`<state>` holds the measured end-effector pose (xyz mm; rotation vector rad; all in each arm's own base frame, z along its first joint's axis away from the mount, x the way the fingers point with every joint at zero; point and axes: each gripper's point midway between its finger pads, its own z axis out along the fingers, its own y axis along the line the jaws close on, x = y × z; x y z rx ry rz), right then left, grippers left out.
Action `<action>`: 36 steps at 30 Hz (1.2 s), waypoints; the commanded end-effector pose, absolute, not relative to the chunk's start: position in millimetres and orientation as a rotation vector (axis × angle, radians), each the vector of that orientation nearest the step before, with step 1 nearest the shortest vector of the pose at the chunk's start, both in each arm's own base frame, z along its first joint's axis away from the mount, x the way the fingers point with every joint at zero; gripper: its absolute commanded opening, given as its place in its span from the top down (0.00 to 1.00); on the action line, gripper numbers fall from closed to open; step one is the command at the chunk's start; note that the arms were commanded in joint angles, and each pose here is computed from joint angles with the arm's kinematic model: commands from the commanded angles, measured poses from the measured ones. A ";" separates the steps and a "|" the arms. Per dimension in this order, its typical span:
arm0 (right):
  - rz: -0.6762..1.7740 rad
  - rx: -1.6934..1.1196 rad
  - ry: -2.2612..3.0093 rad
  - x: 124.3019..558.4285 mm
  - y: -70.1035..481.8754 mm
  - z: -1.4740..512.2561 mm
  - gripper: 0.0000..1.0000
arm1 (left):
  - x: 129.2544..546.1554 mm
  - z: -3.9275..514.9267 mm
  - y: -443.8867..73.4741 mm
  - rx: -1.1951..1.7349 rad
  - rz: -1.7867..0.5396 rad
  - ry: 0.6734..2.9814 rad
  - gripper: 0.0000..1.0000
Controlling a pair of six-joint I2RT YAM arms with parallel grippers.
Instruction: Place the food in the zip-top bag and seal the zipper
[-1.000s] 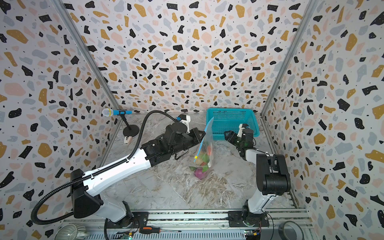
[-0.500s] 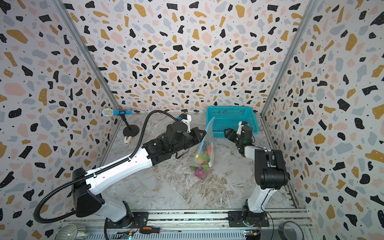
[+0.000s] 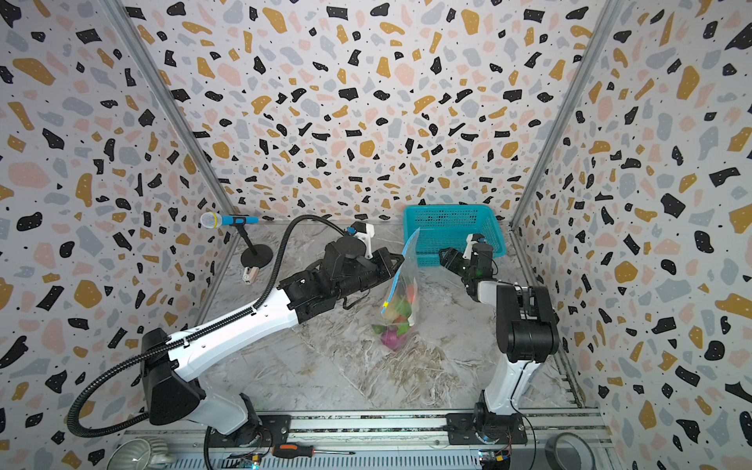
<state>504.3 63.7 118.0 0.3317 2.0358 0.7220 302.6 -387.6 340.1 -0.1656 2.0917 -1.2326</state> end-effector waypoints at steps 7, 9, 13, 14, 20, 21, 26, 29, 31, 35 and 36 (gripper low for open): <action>0.729 0.276 1.985 524.8 74.8 138.3 0.19 | 309.4 358.7 -392.1 -0.150 -1.291 2.015 1.00; 0.732 0.274 1.985 529.0 77.2 139.0 0.19 | 310.1 357.6 -392.2 -0.151 -1.291 2.018 1.00; 0.735 0.270 1.987 522.3 77.8 149.5 0.18 | 312.1 358.3 -392.9 -0.156 -1.295 2.020 1.00; 0.735 0.269 1.986 515.4 77.8 154.7 0.18 | 312.2 360.2 -393.9 -0.155 -1.296 2.020 1.00; 0.716 0.272 2.006 460.1 77.3 172.1 0.18 | 314.2 355.1 -398.5 -0.205 -1.323 2.035 1.00; 0.713 0.276 2.007 450.1 76.0 174.5 0.18 | 314.1 354.3 -401.0 -0.216 -1.336 2.034 1.00; 0.683 0.316 1.989 412.4 59.2 190.4 0.18 | 308.4 358.6 -427.6 -0.231 -1.398 2.025 1.00; 0.633 0.385 1.991 401.7 42.0 199.6 0.18 | 301.9 368.9 -450.1 -0.223 -1.435 2.004 1.00; 0.589 0.432 1.988 396.8 28.0 205.6 0.18 | 296.9 374.6 -465.3 -0.219 -1.465 1.993 1.00; 0.520 0.498 1.937 386.9 2.7 226.1 0.17 | 285.6 385.2 -492.3 -0.221 -1.549 1.960 1.00; 0.514 0.503 1.923 384.9 -1.4 231.5 0.17 | 283.0 389.7 -495.6 -0.226 -1.577 1.945 1.00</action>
